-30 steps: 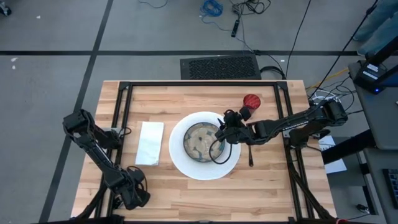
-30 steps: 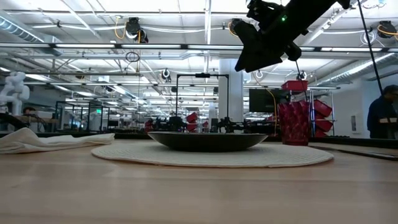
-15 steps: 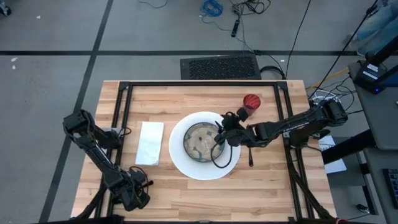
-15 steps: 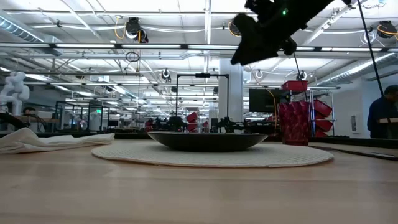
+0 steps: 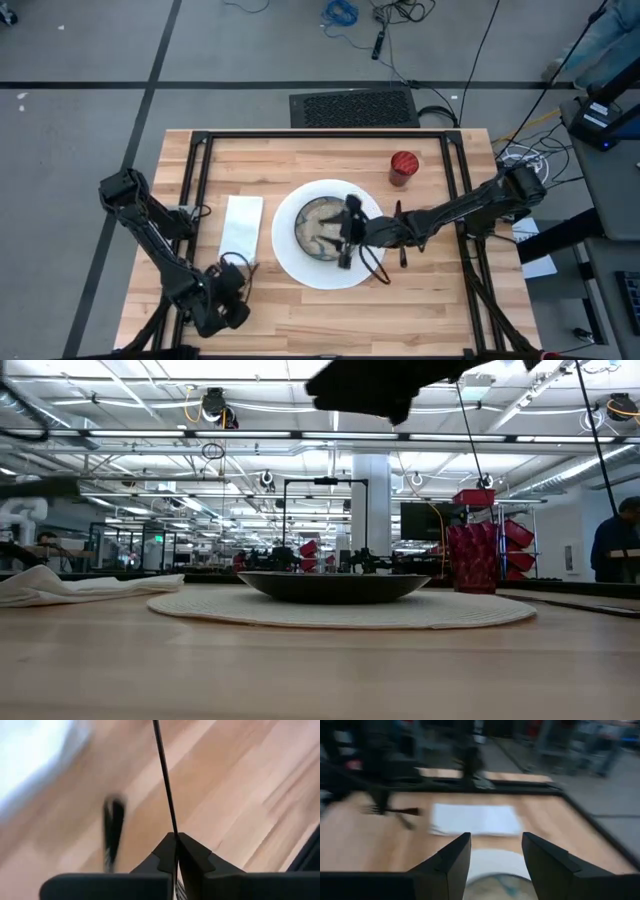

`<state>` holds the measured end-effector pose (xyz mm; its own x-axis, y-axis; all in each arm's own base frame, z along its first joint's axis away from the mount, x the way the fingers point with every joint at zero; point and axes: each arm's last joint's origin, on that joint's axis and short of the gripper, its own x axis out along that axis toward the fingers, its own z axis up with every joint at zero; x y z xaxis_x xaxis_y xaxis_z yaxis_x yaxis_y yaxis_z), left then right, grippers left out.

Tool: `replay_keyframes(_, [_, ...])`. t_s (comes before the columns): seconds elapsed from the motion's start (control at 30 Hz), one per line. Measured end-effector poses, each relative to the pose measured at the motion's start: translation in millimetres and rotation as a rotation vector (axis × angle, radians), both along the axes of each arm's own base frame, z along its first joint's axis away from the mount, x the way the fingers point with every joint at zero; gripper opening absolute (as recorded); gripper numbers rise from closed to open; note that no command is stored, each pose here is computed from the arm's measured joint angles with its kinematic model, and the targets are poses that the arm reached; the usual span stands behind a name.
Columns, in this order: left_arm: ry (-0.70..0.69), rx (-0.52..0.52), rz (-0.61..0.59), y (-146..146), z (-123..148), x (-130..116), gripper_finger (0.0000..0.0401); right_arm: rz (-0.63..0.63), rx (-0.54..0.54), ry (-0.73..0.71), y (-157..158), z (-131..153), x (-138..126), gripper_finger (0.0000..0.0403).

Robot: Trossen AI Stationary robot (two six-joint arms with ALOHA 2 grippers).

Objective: Set table place
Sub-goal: Put the black fork on the white napkin

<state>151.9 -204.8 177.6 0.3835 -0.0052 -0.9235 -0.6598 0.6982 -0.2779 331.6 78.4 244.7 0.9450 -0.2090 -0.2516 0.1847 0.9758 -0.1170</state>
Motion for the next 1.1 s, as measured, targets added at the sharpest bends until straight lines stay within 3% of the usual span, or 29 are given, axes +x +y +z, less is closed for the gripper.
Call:
replay_keyframes(0.17, [-0.153,0.148,-0.079,0,7,6,0.0000,0.126,0.052,-0.064,11,-17,26,0.0167])
replay_keyframes(0.37, [-0.415,0.452,-0.106,6,15,13,0.0000,0.174,0.063,-0.062,27,-33,64,0.0167])
replay_keyframes(0.53, [-0.622,0.664,-0.062,13,33,12,0.0000,0.198,0.077,-0.078,45,-37,88,0.0167])
replay_keyframes(0.67, [-0.810,0.790,0.004,15,56,2,0.0000,0.176,0.165,-0.104,49,-37,98,0.0167])
replay_keyframes(0.87, [-0.906,0.892,0.059,15,73,-2,0.0000,0.198,0.254,-0.180,49,-23,105,0.0167])
replay_keyframes(1.1, [-0.925,0.856,0.146,16,77,9,0.0000,0.207,0.341,-0.238,51,-17,105,0.0167])
